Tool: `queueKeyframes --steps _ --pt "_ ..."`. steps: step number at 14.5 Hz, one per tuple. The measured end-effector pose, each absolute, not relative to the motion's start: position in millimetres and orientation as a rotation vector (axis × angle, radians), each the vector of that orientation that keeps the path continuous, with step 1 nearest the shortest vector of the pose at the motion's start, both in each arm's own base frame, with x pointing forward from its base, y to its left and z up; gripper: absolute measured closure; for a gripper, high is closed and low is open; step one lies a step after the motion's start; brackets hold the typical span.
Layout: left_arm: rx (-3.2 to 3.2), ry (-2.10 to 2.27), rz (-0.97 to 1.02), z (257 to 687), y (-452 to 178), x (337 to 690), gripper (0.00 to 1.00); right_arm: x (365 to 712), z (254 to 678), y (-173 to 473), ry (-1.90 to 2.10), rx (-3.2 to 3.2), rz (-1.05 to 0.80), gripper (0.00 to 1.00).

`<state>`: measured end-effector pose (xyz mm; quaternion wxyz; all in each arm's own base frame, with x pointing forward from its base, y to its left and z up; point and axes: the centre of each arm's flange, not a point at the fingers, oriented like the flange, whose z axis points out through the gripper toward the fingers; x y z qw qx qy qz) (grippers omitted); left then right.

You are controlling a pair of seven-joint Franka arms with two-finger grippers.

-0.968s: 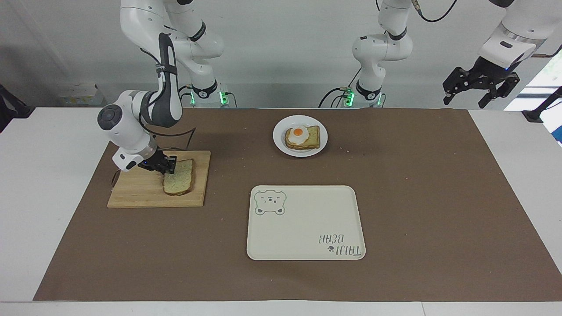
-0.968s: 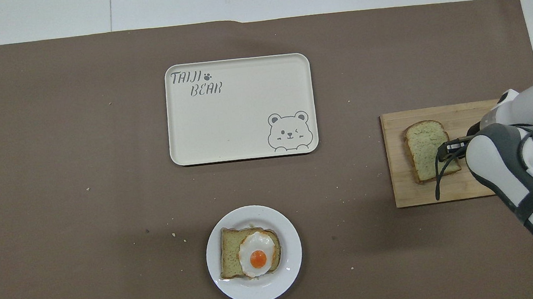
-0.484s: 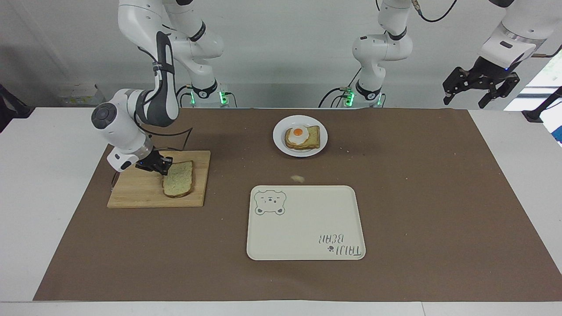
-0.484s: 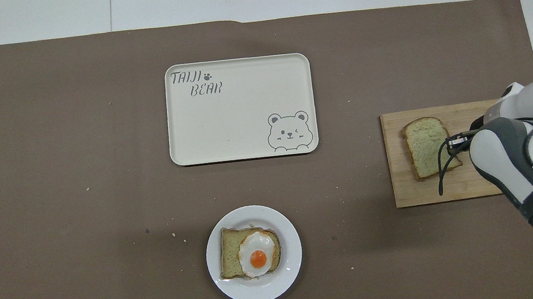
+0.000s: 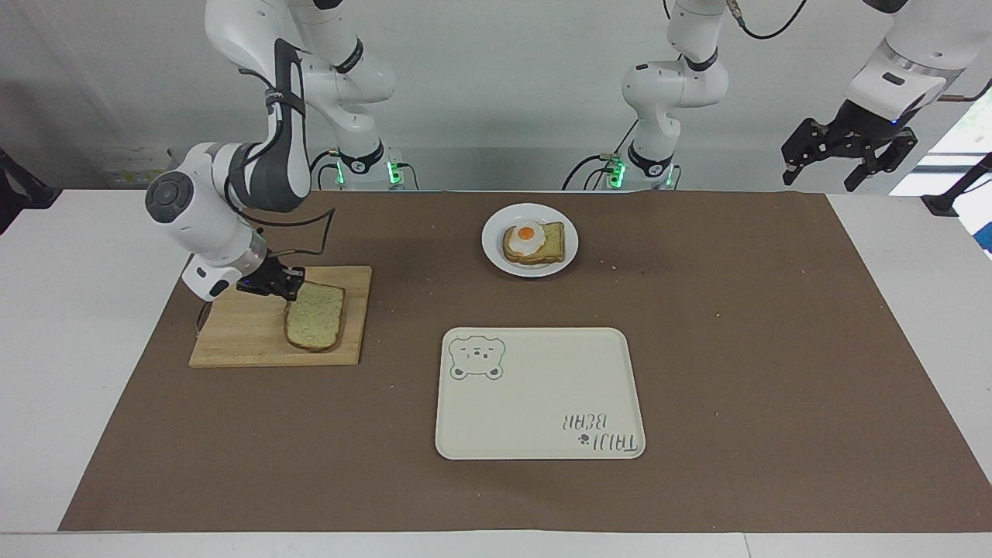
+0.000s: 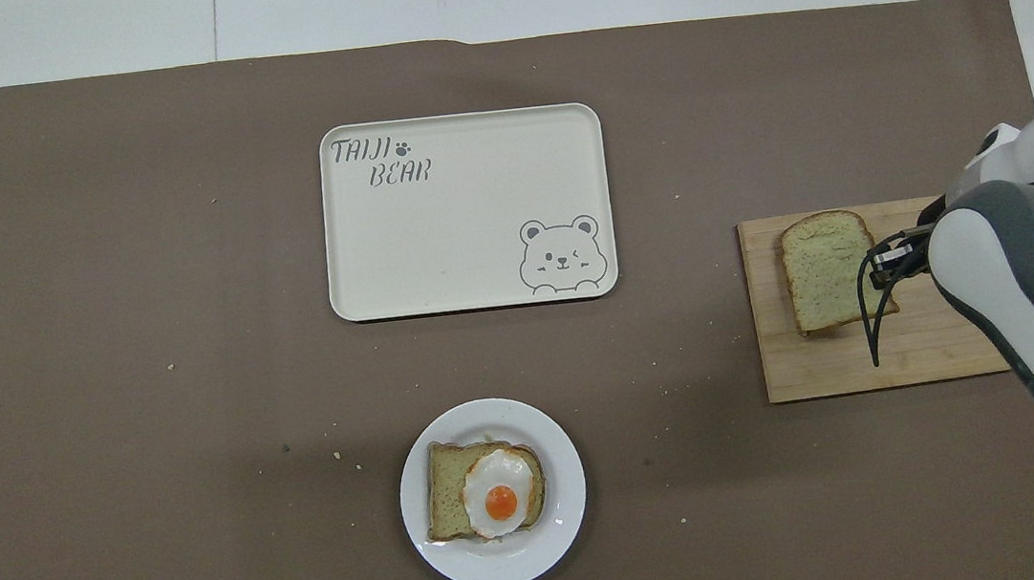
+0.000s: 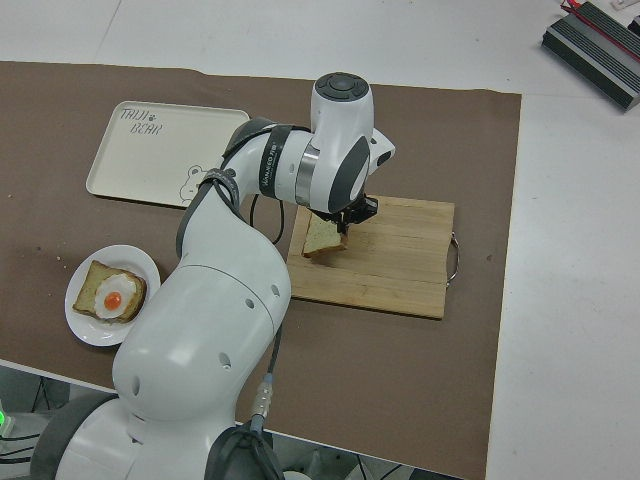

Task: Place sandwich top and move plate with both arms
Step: 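Grasp the bread slice with the right gripper and lift it, then carry the bread slice over the egg and lower it onto the plate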

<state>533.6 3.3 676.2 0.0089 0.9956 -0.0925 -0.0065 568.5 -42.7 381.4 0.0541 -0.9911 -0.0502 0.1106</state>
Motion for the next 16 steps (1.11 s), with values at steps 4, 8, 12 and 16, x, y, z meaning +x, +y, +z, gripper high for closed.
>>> queueKeyframes --steps 4,8,12,16 --pt "3.110 -0.289 -0.020 676.2 3.3 533.6 0.00 562.1 406.6 -11.0 -0.173 -2.892 0.400 0.96" --pt "3.110 -0.289 -0.020 676.2 3.3 533.6 0.00 553.4 414.0 2.0 -0.243 -2.787 0.432 0.96" --pt "3.110 -0.289 -0.020 676.2 3.3 533.6 0.00 547.2 415.6 51.4 -0.295 -2.662 0.448 0.96" --pt "3.110 -0.289 -0.020 676.2 3.3 533.6 0.00 528.2 418.9 130.3 -0.379 -2.600 0.493 0.96"
